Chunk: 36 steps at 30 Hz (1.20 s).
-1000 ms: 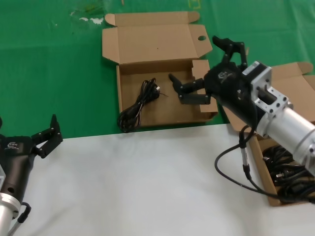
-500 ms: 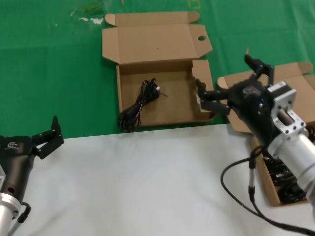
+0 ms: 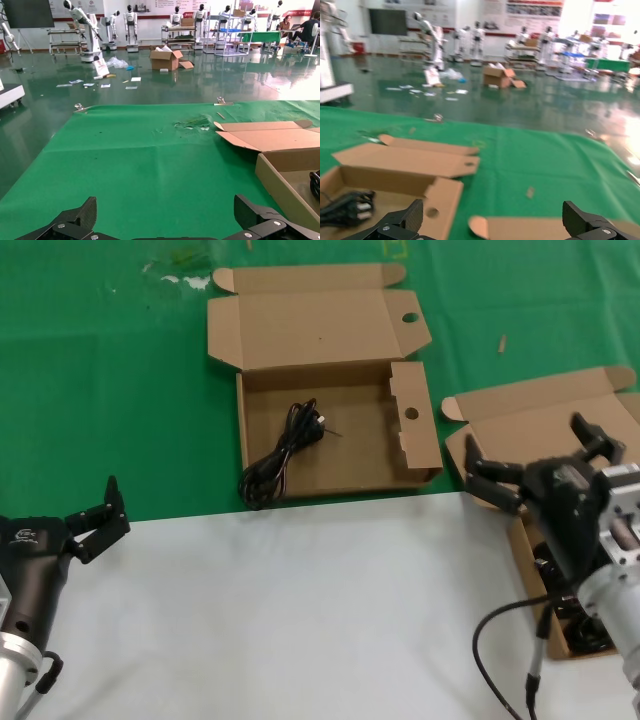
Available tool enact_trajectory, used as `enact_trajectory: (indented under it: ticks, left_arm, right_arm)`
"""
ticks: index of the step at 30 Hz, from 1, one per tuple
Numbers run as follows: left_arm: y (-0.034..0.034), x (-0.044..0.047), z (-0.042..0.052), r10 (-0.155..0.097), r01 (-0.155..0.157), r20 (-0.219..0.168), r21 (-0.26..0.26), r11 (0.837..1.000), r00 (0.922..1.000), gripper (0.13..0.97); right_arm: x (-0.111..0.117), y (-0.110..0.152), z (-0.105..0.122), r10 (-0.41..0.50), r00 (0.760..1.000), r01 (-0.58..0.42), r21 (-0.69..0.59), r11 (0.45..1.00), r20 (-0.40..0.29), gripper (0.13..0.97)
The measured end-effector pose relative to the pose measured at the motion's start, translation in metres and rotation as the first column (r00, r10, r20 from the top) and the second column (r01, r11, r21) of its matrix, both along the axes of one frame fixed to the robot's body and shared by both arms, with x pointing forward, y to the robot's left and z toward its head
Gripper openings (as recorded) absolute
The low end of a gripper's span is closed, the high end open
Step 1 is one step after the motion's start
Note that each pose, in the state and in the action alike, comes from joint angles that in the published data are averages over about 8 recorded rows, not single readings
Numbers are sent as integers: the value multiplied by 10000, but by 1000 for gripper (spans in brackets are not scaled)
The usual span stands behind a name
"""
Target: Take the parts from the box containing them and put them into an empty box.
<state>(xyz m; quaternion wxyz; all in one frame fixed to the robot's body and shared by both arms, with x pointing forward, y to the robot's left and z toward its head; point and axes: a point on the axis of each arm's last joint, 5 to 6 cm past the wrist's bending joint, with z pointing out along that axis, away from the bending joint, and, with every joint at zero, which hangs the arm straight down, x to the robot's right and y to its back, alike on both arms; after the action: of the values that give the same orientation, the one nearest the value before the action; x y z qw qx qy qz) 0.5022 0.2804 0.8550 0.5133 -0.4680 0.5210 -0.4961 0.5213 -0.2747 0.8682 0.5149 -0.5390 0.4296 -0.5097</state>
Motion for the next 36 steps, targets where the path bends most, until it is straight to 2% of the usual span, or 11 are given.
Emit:
enact_trajectory:
  ticks: [6,36]
  left_arm:
    - [0,0,0,0,0,0,2,10000,10000,966]
    - [0,0,0,0,0,0,2,10000,10000,966]
  right_arm:
    - [-61,-25,-60,-363,9992,366,159,9992,-151,966]
    - [-64,-27,-63,-381,9991,383,167,9991,-159,966]
